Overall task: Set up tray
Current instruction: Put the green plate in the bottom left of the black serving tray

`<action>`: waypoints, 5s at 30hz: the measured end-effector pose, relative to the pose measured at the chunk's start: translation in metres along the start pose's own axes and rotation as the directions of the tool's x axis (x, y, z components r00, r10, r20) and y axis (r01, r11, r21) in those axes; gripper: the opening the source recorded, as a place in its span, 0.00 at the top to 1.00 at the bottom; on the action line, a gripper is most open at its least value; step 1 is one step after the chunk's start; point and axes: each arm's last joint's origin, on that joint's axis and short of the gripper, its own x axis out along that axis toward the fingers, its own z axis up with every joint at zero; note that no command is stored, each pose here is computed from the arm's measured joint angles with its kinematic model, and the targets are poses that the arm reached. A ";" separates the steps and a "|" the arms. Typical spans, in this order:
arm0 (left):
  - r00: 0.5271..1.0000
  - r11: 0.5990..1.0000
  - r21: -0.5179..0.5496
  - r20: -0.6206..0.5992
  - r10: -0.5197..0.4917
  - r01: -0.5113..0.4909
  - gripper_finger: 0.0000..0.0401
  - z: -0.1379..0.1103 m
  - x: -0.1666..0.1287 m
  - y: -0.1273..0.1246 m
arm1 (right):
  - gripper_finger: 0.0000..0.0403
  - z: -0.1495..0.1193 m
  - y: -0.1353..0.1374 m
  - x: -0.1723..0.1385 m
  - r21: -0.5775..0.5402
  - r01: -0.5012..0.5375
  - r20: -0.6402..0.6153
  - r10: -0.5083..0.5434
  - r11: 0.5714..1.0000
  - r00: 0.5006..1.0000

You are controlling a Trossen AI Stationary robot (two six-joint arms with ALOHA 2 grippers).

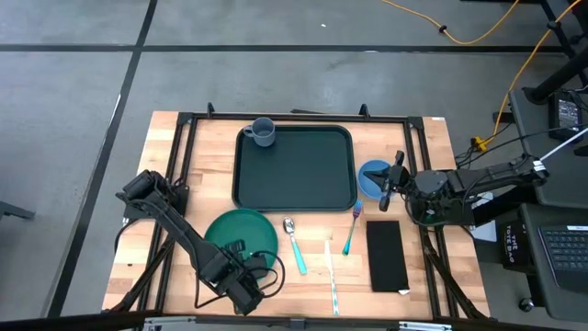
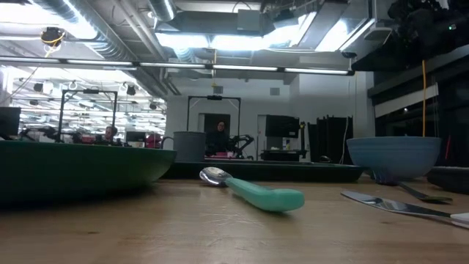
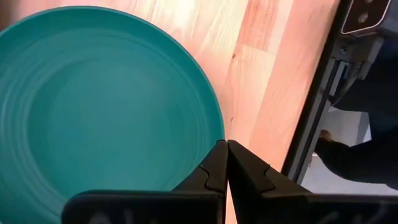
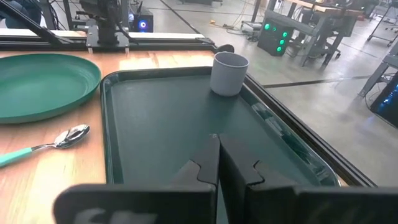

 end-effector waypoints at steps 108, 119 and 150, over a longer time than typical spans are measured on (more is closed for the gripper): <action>0.986 0.988 -0.051 -0.100 0.137 -0.142 0.99 -0.018 0.073 -0.033 | 0.98 0.000 0.001 0.000 0.001 -0.050 -0.003 0.050 0.999 0.999; 0.975 0.975 -0.031 0.003 0.220 -0.220 1.00 -0.012 0.022 -0.040 | 0.98 -0.001 0.001 0.000 0.018 -0.049 -0.010 0.049 0.999 0.999; 0.929 0.880 0.318 0.009 0.370 -0.353 1.00 0.045 0.016 0.004 | 0.98 -0.001 0.001 0.000 0.015 -0.049 -0.010 0.049 0.999 0.999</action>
